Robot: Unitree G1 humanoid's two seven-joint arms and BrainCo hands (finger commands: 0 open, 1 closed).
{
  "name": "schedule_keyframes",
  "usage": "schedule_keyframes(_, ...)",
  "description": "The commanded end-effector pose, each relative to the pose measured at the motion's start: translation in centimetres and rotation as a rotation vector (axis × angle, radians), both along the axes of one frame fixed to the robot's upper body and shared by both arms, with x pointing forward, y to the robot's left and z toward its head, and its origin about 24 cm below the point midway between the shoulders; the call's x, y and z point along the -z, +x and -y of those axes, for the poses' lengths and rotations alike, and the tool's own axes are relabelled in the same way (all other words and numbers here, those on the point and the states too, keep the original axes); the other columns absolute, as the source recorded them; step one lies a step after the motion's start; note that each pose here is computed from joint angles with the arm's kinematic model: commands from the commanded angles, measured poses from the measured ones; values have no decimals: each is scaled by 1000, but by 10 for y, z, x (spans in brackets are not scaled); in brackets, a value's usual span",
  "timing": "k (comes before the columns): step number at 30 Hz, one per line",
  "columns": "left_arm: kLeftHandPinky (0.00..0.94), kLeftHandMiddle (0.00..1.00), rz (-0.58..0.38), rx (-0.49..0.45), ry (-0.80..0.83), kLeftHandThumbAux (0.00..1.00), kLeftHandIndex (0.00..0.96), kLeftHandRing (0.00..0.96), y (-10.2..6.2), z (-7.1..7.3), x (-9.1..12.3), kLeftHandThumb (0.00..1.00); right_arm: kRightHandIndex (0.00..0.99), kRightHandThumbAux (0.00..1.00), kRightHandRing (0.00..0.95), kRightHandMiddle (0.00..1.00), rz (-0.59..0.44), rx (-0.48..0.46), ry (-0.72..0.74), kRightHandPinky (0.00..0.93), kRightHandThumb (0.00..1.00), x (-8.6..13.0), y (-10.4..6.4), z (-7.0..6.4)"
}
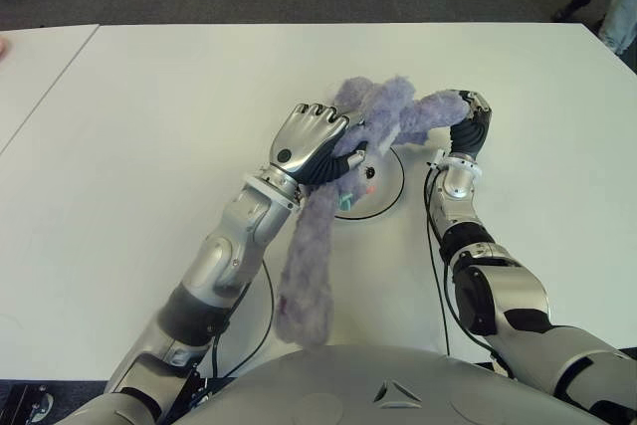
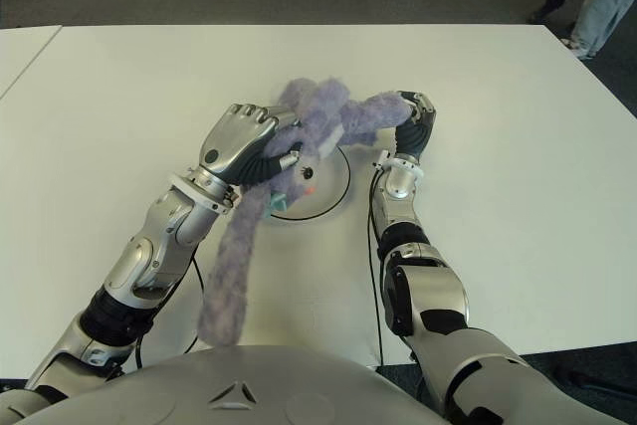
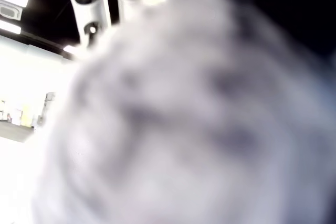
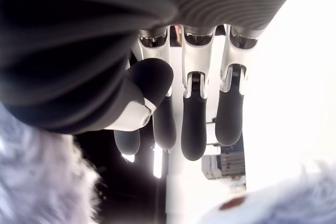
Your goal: Put the doll into the plate.
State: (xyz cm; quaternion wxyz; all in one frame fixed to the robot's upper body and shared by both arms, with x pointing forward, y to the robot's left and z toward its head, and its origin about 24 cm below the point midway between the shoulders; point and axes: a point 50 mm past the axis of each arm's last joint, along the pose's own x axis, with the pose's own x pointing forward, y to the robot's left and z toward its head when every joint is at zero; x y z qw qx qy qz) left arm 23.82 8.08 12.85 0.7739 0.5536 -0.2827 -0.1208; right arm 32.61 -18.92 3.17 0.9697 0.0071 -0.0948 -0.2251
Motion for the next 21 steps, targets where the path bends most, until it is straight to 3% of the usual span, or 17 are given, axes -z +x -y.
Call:
schedule_keyframes(1,578,517,-82,-82,86,501,259,569,-3,-9,14,231,435,689,458,396,-581,-27,51,410,1000,136,-130,-28)
schedule_keyframes(10,451,388,-154,-91,162,436,167,457,-5,-14,14,98,434,689,454,402,-585,-30,46,415,1000,137,-130,-28)
schedule_keyframes(19,253,256,-281,47,118,389,41,290,-8,-22,4,7,433,692,479,390,-594,-30,42,371,1000,137,-130,-27)
schedule_keyframes(21,147,185,-324,89,83,388,16,199,-9,-25,0,2,433,692,478,386,-591,-34,48,371,1000,137,-130,-27)
